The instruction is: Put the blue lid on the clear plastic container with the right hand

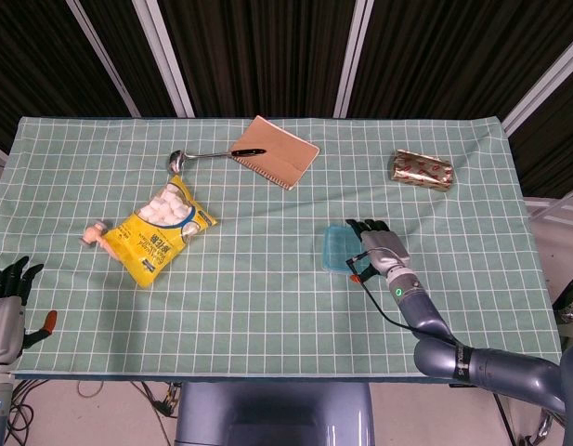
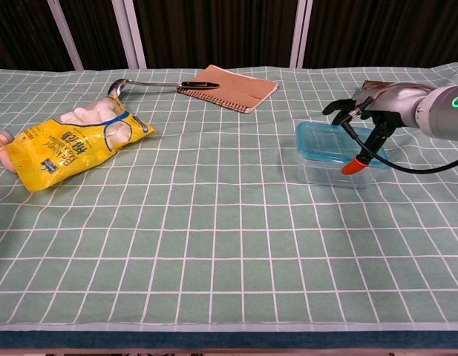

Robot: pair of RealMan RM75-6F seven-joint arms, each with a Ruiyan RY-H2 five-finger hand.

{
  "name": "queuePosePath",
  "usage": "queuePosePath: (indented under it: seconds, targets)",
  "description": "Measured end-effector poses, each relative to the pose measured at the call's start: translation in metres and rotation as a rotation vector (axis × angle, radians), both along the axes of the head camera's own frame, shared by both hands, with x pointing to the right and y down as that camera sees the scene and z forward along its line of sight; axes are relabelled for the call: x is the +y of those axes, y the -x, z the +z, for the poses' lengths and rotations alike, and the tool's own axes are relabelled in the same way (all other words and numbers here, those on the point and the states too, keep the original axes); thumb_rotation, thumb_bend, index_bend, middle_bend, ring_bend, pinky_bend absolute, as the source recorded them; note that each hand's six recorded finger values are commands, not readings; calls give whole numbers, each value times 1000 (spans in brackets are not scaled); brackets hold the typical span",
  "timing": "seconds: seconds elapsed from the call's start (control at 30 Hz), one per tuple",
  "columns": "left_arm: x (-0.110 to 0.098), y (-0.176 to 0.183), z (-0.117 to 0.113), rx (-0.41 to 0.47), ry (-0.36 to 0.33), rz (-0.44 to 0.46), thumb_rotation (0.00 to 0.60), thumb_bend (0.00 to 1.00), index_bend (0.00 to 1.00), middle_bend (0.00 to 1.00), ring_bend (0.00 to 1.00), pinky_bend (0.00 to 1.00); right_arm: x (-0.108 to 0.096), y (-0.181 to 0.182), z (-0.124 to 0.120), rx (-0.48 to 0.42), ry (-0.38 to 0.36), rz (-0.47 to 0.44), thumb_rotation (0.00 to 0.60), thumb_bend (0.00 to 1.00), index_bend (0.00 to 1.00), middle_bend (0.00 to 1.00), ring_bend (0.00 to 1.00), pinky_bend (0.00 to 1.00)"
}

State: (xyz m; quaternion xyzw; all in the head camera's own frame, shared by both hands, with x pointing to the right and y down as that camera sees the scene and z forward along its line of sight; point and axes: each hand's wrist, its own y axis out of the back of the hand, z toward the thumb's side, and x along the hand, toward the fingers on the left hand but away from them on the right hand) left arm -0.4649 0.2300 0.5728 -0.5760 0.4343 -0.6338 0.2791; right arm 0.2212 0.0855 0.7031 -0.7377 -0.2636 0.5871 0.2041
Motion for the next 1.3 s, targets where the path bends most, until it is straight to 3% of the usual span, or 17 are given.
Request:
queuePosePath:
  seconds: [0.8,1.3]
  targets:
    - [1,0,0,-1,1,3,600,361,136,0,0,0,0,-3,-7,3,-5,1,600,350,0,73,0,0]
    - [0,0,0,-2,0,-1,600,361,136,0,0,0,2,-7,-10,6,7,3,600,349,0,28,0,0]
